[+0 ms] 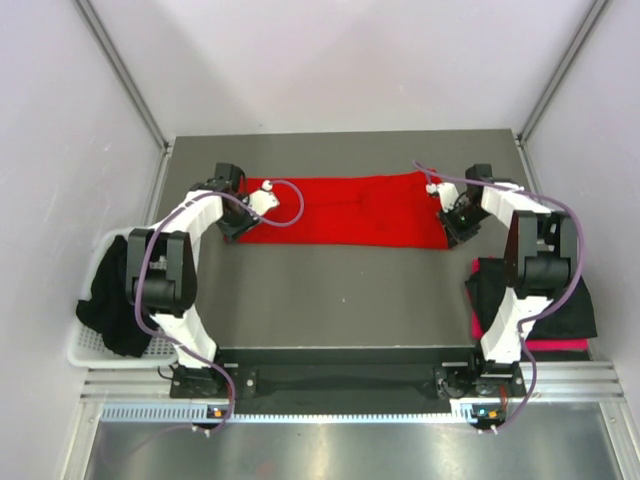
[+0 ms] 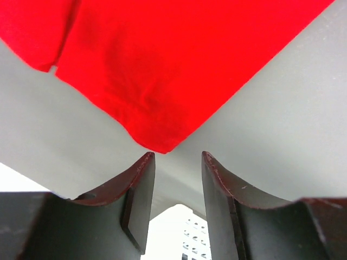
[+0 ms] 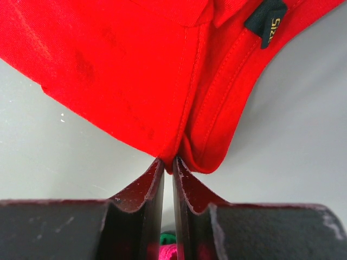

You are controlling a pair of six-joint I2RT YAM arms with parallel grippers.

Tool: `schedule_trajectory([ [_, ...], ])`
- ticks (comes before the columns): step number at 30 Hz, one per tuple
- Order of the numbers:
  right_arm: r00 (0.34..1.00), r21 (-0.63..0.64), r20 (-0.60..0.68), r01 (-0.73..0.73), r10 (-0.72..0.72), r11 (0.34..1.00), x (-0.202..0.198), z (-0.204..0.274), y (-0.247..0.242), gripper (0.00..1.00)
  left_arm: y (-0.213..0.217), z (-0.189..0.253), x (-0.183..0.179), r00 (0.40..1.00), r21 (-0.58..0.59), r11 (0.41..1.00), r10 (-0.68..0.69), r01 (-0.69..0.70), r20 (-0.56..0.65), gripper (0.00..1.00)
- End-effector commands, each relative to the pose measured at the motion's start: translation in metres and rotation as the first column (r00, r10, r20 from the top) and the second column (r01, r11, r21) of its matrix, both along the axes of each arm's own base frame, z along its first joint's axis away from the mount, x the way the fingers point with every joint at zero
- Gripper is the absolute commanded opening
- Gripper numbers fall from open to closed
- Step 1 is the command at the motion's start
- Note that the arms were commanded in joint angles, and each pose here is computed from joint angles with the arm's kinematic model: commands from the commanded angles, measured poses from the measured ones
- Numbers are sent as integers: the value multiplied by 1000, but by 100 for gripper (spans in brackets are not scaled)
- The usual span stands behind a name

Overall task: Fold and stack the t-shirts
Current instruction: Fold the tshirt

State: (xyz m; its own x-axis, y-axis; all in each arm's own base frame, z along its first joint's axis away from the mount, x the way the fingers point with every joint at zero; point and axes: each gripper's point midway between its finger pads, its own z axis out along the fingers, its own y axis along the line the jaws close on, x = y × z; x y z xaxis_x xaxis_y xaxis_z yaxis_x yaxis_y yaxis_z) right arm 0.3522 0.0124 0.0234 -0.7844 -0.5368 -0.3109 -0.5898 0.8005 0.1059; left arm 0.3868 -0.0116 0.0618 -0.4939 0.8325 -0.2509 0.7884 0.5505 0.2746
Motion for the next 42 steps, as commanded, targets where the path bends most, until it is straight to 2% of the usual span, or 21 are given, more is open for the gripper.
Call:
schedule_trajectory([
  [1,1000,12,8,12,-12,1000,8,3,-3,13,2,-11,-2,998,17,1000,-9,10,-61,46],
  [12,1000,4,14,7,-8,1000,10,4,-4,12,8,-48,-11,985,58,998,3,8,-173,48],
  [14,1000,9,15,14,-14,1000,13,5,-4,13,9,-53,-17,982,59,998,6,6,-191,31],
  [16,999,12,25,22,-22,1000,23,7,-3,12,9,-56,-23,977,60,998,12,1,-212,7],
  [17,999,11,27,25,-26,1000,27,6,-3,12,9,-56,-30,971,65,998,21,-5,-240,0],
  [20,998,2,36,48,-49,999,50,4,-6,12,1,-49,-49,960,56,998,11,5,-280,0],
  [24,995,-1,52,90,-90,996,98,0,-9,12,-10,-25,-81,961,55,997,-33,50,-276,0],
  [30,985,-6,76,154,-153,988,147,-3,-12,12,-38,7,-126,947,55,991,-97,120,-306,0],
  [36,968,-22,155,203,-198,979,185,4,-12,13,-81,30,-161,921,-28,983,-178,180,-347,0],
  [42,950,-87,213,250,-228,964,197,11,-22,10,-127,40,-202,869,-84,956,-290,281,-400,0],
])
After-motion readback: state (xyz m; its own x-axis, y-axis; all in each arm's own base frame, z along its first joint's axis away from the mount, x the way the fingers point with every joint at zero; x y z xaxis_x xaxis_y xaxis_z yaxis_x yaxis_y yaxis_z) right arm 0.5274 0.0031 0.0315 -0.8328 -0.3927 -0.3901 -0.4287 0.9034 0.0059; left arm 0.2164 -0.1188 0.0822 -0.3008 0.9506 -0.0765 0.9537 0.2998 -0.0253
